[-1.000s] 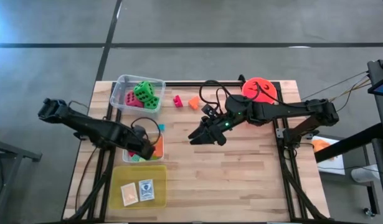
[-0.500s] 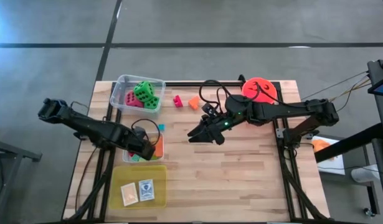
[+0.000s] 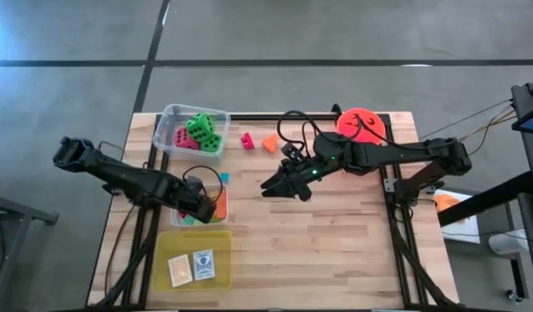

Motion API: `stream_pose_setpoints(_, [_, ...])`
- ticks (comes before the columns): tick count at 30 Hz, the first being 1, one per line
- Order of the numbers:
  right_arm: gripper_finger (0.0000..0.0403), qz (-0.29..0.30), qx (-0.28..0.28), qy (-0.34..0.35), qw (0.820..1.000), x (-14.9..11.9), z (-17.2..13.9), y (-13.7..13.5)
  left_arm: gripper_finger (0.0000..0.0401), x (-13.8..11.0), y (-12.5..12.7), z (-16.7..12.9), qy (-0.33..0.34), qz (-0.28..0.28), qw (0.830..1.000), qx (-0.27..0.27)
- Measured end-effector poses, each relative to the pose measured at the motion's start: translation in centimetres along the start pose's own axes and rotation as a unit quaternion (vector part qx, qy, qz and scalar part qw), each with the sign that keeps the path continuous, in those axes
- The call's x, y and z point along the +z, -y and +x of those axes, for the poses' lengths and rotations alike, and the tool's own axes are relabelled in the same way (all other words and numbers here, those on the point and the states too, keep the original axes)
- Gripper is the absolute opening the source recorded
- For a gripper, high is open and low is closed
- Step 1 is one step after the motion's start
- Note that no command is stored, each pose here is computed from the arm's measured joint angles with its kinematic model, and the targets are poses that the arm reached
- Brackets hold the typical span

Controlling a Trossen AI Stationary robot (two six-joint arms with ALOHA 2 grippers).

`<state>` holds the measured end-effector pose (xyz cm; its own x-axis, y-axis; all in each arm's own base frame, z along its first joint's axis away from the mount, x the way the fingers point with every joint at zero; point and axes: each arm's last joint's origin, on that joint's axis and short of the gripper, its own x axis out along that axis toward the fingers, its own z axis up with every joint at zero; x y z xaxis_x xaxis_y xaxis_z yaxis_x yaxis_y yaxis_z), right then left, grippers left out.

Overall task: Pick & Place Toys
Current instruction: Put the dark green game piece into the white bin, then put the blue game piece into the white bin

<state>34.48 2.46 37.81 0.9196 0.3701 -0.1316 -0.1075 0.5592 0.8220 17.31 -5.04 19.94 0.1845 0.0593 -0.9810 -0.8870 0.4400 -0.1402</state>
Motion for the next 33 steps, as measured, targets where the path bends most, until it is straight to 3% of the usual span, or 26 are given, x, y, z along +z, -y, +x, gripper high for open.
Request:
stream_pose_setpoints(4, [0.0281, 0.002, 0.0, 0.0, 1.0, 0.0, 0.0, 0.0, 0.0099, 0.0, 0.0, 0.0, 0.0, -0.001, 1.0, 0.0])
stream_pose_setpoints(10, [0.0281, 0.013, -0.034, -0.011, 0.999, -0.4, 0.0, 0.6, 0.0199, 0.0, 0.1, -0.2, -0.007, -0.01, 1.0, -0.004])
stream_pose_setpoints(14, [0.0281, 0.019, -0.071, -0.017, 0.997, -0.7, -0.1, 1.2, 0.0234, 0.0, 0.6, -0.8, -0.025, -0.013, 0.999, -0.019])
stream_pose_setpoints(25, [0.0281, 0.011, -0.077, -0.015, 0.997, -0.7, -0.1, 1.2, 0.0205, 1.4, 3.0, -5.2, -0.019, -0.005, 0.996, -0.088])
stream_pose_setpoints(33, [0.0281, 0.008, -0.078, -0.013, 0.997, -0.7, -0.1, 1.2, 0.0156, 7.0, 3.8, -5.8, 0.024, -0.058, 0.995, -0.073])
